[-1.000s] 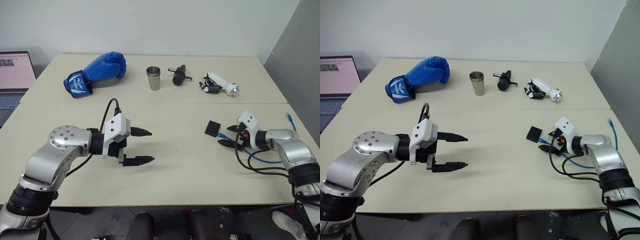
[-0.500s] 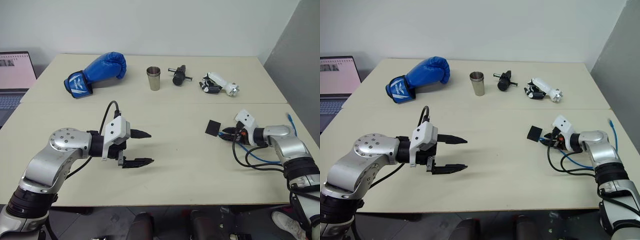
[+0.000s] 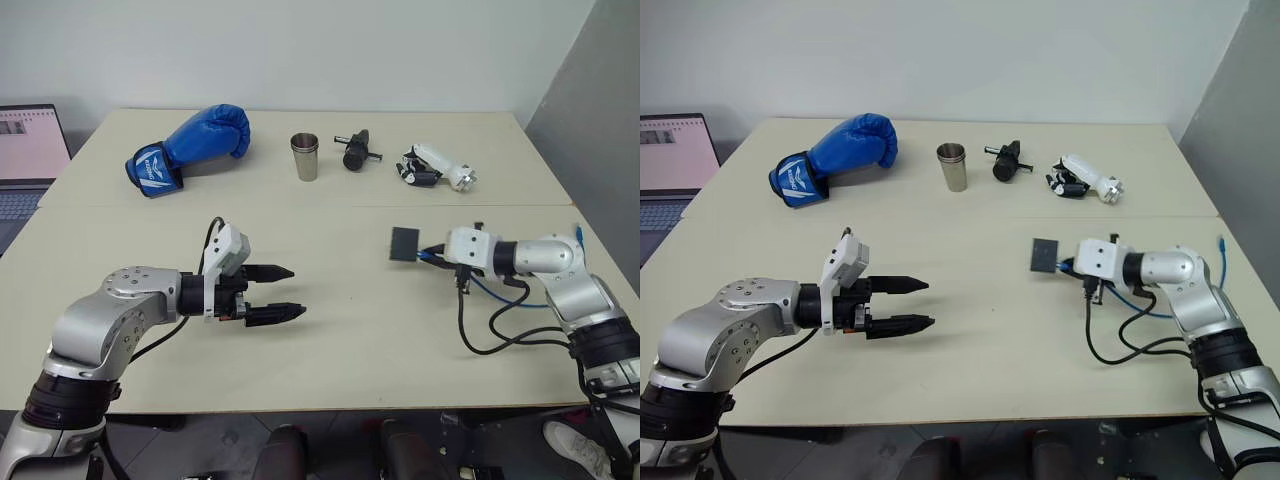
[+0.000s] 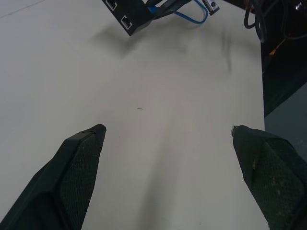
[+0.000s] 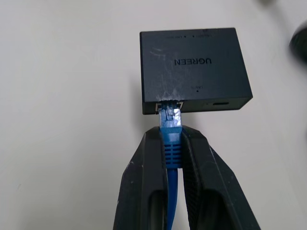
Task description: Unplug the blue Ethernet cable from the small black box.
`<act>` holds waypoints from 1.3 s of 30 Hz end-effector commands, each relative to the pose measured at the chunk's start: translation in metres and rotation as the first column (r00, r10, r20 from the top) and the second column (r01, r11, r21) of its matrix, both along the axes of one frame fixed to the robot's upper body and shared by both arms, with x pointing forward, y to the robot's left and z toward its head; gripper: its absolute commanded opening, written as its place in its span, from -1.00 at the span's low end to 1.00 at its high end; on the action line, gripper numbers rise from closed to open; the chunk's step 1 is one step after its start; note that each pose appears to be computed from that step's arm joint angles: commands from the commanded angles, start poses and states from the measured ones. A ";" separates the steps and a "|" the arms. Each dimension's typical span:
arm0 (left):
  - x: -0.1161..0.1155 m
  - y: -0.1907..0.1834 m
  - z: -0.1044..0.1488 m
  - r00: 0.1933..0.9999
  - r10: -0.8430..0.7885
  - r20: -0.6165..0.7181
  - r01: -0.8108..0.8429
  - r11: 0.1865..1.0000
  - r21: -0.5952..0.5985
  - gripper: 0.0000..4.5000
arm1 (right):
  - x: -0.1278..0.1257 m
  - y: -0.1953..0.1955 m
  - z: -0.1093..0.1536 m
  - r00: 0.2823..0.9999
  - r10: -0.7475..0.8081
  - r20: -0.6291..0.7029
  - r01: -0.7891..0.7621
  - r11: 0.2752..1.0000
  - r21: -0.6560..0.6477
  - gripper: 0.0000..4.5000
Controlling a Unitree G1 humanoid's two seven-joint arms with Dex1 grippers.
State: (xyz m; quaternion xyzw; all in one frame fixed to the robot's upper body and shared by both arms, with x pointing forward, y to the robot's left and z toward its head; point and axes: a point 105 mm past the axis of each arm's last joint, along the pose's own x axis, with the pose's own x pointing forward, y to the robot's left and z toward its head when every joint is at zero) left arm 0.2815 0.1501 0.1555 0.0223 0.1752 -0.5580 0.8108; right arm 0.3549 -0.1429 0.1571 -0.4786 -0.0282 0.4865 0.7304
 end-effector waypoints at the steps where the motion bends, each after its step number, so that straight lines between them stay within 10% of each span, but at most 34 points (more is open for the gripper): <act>1: 0.008 -0.003 0.022 0.999 0.021 -0.041 -0.026 0.990 -0.135 1.00 | -0.007 0.038 0.033 0.970 0.145 0.194 -0.146 0.989 -0.008 -0.94; 7: 0.011 -0.019 0.044 0.994 -0.002 -0.114 -0.035 0.945 -0.324 1.00 | -0.021 0.080 0.042 0.927 0.264 0.267 -0.269 0.963 -0.016 -0.94; 33: 0.022 -0.021 0.051 0.973 -0.009 -0.230 -0.100 0.883 -0.459 1.00 | -0.032 0.109 0.064 0.853 0.358 0.379 -0.369 0.928 -0.048 -0.94; 39: 0.021 -0.025 0.045 0.971 -0.031 -0.236 -0.077 0.898 -0.433 0.52 | -0.035 0.113 0.067 0.845 0.370 0.387 -0.381 0.923 -0.051 -0.94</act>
